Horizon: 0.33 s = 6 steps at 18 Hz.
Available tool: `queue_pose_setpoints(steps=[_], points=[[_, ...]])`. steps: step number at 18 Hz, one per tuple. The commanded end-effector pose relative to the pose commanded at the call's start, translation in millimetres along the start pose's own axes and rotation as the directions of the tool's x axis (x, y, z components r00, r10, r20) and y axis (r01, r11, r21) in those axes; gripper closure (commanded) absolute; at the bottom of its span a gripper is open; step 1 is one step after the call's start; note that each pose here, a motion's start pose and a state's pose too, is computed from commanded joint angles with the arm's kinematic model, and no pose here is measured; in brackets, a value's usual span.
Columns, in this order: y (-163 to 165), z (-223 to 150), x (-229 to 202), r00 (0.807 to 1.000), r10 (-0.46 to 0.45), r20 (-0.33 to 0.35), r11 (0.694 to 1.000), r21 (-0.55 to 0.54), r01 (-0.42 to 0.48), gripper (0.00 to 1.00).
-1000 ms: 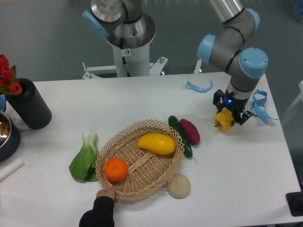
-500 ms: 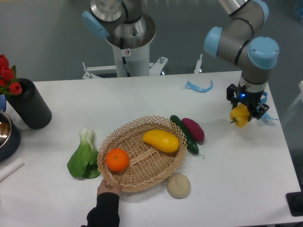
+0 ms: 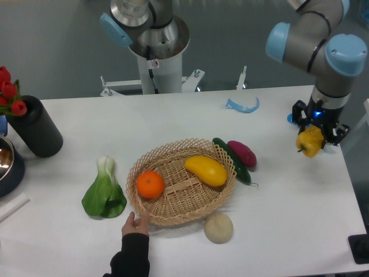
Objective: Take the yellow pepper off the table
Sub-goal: 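Lift the grasped yellow bell pepper up off the table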
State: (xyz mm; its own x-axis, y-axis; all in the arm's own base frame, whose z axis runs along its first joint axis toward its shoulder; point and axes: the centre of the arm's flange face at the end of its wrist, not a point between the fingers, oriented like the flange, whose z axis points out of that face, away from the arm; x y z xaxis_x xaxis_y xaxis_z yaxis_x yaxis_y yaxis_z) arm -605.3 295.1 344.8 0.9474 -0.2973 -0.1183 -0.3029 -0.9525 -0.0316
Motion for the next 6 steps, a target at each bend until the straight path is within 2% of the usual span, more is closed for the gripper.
queue_pose_setpoints(steps=[6], points=[[0.0,-11.0,-4.4,1.0,-0.022,-0.006,1.0,-0.001,0.022,0.7]])
